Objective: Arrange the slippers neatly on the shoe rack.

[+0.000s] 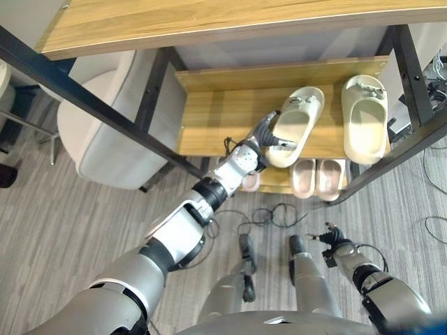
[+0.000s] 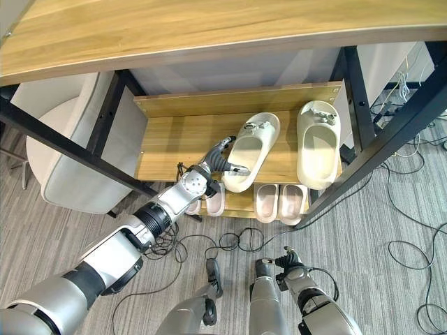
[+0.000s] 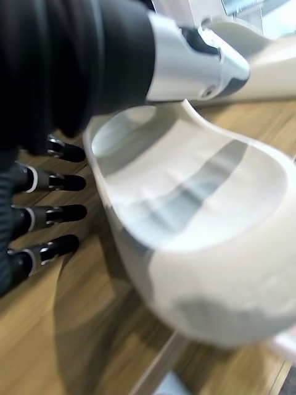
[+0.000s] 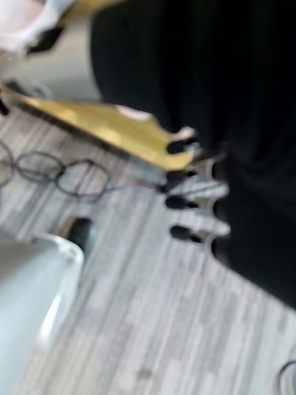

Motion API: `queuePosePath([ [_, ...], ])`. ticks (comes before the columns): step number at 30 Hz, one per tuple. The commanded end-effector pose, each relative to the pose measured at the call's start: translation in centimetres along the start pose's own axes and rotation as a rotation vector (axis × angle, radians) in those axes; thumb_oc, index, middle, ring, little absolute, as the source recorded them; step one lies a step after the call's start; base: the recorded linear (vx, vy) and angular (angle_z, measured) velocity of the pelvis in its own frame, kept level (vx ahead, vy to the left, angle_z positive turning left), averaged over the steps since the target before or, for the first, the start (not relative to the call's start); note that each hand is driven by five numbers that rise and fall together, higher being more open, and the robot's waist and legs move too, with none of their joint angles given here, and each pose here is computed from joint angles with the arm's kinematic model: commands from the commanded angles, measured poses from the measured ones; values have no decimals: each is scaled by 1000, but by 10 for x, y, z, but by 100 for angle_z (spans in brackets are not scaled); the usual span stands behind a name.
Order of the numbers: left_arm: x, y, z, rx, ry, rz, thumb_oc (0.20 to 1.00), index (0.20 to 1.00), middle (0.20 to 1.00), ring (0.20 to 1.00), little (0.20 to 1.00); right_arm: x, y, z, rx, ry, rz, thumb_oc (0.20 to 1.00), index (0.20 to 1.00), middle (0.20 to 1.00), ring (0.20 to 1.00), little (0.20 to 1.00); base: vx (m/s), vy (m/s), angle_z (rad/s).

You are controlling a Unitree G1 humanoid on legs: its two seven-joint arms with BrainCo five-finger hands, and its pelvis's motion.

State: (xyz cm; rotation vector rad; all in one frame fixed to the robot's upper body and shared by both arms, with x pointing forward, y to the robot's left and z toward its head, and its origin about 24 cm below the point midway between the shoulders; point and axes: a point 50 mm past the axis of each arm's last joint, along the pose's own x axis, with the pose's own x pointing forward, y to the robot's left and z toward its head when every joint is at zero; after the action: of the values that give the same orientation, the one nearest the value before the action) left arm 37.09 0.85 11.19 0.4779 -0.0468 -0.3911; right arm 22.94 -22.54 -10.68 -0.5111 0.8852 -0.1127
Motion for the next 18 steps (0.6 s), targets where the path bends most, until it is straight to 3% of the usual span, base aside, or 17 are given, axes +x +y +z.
queuePosePath([
  [1,9,-25,28,-165,-33,-54,1000,1000,1000,1000,1000,4,-13,22,-29,-46,-45,1000,1000,1000,1000,1000,0,0,0],
  [10,7,-38,18,-358,42,-45,1000,1000,1000,1000,1000,4,-11,36,-35,-69,-53,1000,1000,1000,1000,1000,2,-2,-1],
  [13,8,-31,9,-351,84,3,1000,1000,1000,1000,1000,5,-13,42,-25,-73,-65,1000,1000,1000,1000,1000,8,-14,-5],
  [18,13,5,1,-171,125,181,1000,1000,1000,1000,1000,5,-12,48,-7,-92,-82,1000,1000,1000,1000,1000,4,-13,0],
])
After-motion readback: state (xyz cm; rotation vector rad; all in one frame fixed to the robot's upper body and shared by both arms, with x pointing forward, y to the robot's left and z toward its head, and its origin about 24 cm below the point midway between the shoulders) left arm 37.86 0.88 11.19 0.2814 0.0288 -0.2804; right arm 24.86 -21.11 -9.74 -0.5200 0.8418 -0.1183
